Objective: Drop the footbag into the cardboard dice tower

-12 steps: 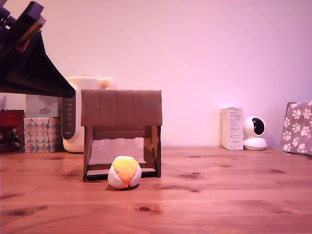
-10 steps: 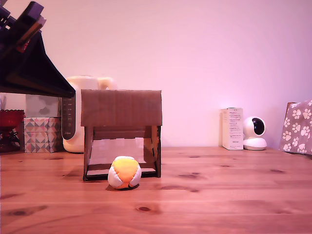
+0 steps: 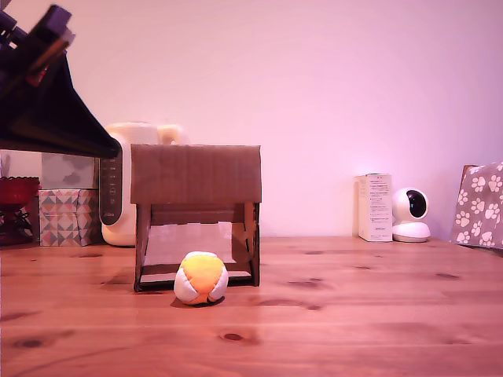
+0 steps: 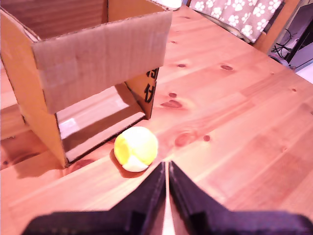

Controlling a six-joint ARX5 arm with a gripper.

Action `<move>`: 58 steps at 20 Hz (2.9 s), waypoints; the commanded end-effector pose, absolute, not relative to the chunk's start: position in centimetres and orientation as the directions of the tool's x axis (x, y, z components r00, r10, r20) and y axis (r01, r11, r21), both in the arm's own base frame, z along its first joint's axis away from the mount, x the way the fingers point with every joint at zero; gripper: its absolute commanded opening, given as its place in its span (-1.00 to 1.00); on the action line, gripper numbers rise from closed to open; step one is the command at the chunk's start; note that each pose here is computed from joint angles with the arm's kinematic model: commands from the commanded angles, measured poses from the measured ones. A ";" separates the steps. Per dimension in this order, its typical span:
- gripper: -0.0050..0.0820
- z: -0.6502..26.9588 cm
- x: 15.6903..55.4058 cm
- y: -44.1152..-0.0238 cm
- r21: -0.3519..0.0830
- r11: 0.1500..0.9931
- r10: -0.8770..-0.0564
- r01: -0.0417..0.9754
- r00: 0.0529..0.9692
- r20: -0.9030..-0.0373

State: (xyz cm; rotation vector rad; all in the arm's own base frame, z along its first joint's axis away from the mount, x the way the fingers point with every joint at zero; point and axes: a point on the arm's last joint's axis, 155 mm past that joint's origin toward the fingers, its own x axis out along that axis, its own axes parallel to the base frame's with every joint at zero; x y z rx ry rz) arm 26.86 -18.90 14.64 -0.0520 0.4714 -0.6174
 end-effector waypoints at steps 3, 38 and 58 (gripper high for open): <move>-0.93 13.0 26.7 -18.6 -0.204 0.823 -0.565 0.530 0.734 -0.375; 0.86 7.8 30.4 -24.8 -0.285 0.825 -0.563 0.487 0.749 -0.350; 0.64 0.5 35.4 -27.1 -0.131 0.882 -0.448 0.453 0.719 -0.532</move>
